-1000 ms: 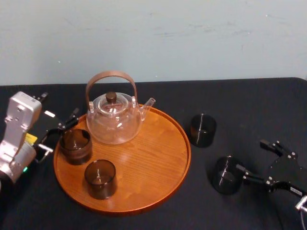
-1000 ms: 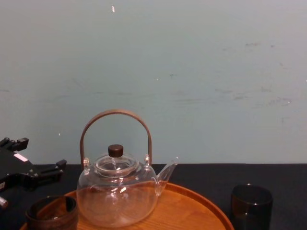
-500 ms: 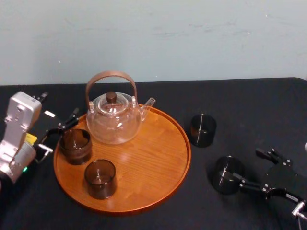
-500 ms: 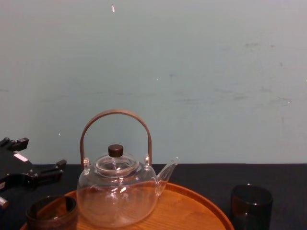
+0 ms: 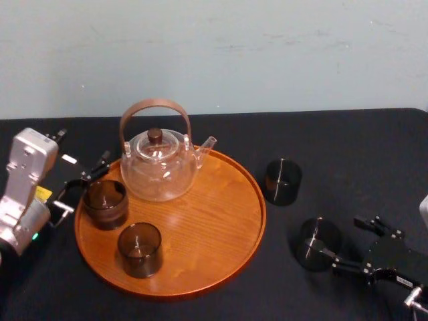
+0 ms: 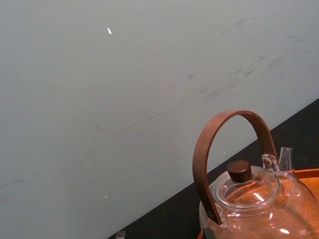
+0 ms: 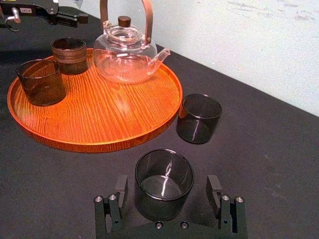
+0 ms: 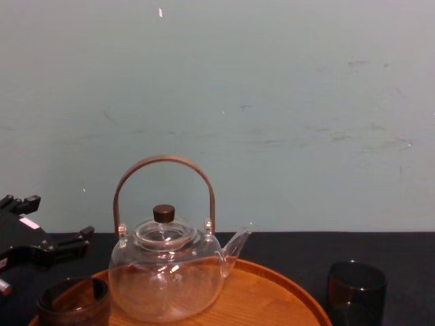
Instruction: Pick up the glass from the table and place it on the tray.
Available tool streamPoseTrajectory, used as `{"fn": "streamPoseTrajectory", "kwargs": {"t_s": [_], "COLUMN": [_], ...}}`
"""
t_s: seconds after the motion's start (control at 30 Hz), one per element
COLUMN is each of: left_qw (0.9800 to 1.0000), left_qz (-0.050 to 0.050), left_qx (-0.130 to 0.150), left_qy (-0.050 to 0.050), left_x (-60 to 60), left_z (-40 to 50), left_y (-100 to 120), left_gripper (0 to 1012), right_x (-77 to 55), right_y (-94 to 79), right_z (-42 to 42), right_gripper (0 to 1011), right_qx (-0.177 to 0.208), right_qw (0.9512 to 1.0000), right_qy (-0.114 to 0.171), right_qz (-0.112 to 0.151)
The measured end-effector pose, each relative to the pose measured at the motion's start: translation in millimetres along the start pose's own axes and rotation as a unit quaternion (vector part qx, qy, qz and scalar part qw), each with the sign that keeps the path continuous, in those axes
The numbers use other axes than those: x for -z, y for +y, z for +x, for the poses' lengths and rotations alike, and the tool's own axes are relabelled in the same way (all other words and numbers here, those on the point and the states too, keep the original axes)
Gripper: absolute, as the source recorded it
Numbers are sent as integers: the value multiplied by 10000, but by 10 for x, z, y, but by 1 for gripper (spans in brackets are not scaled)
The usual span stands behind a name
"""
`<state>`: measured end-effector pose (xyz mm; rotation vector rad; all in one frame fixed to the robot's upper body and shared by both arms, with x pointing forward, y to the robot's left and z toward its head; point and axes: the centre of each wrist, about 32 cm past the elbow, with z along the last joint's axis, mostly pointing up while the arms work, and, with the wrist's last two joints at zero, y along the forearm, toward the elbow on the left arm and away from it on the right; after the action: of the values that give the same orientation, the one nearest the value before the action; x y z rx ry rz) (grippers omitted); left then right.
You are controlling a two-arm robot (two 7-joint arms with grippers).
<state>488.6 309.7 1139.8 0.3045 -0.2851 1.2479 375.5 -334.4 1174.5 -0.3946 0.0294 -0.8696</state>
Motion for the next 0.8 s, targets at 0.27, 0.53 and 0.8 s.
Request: {"fn": "streamPoseTrajectory", "kwargs": {"t_s": [0.27,0.53,0.8], "left_qw": [10000,10000,10000], "left_qz": [0,0,0], "left_qx": [0,0,0], "left_qy": [0,0,0], "left_x": [0,0,0], "left_z": [0,0,0], "left_y": [0,0,0], "left_gripper": [1001,1001,1001], "right_x": [12,10,11], "right_y": [33,84,134], "right_z": [3,21,41], "right_gripper": [1002,1002,1002], "right_qx": [-6,3,-7], "right_qw": [9999,9995,9991], "right_qy": [111,274,362], "right_qz": [-59,-140,-210]}}
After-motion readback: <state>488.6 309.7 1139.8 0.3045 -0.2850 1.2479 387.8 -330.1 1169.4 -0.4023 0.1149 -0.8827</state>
